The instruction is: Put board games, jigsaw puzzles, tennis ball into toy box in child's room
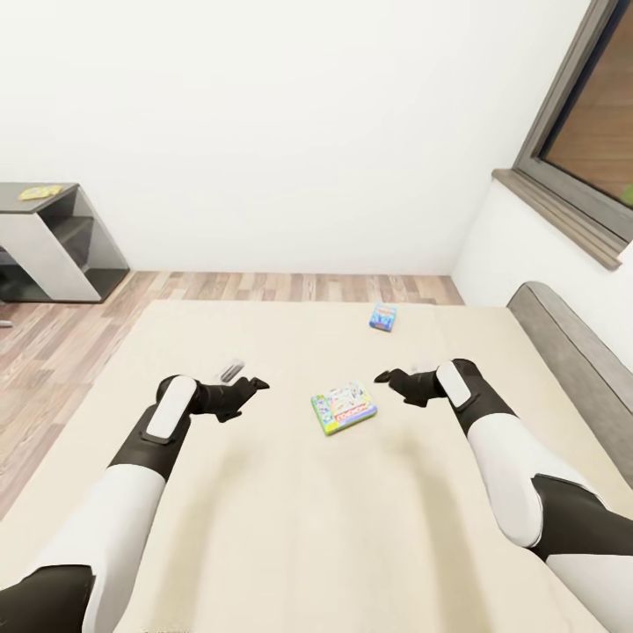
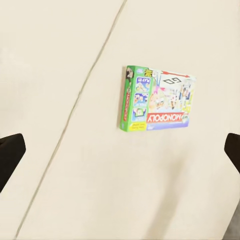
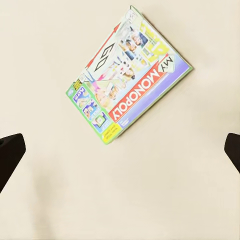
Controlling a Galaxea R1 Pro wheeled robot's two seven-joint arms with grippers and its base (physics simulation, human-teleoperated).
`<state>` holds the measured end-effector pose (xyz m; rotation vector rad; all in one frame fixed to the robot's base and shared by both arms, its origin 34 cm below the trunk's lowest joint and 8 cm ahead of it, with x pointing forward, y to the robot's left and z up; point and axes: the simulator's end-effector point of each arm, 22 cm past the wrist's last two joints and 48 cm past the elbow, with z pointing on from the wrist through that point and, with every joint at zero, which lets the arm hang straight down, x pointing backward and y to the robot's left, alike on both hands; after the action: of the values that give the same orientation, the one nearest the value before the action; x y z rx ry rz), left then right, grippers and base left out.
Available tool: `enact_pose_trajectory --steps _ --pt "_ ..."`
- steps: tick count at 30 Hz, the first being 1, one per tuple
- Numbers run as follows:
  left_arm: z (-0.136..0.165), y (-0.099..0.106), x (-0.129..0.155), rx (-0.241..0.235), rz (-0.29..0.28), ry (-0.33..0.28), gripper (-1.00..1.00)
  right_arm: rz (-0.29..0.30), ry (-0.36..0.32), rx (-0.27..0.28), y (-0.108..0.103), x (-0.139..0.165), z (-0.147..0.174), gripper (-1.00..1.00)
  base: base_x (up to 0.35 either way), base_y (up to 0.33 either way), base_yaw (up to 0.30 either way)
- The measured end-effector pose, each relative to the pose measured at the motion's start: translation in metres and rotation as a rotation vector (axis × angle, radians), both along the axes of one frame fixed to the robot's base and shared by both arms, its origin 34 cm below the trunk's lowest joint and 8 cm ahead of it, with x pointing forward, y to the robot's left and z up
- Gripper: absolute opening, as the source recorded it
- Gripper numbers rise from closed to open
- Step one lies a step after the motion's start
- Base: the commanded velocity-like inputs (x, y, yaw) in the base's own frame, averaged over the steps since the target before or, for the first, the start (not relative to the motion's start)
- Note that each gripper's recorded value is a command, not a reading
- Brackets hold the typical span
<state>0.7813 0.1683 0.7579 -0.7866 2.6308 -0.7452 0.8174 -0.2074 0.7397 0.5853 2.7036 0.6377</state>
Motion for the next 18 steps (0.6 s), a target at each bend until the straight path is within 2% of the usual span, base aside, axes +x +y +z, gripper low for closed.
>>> enact_pose_trajectory --steps 14,18 --pt "-0.011 -0.011 -0.002 -0.005 -0.030 -0.001 1.00 -0.024 -0.029 -0.010 -0.006 0.008 -0.011 1.00 0.000 0.000 0.078" --pt "-0.013 -0.016 -0.003 -0.018 -0.039 0.002 1.00 -0.048 -0.072 -0.030 -0.011 0.017 -0.013 1.00 0.000 0.000 0.082"
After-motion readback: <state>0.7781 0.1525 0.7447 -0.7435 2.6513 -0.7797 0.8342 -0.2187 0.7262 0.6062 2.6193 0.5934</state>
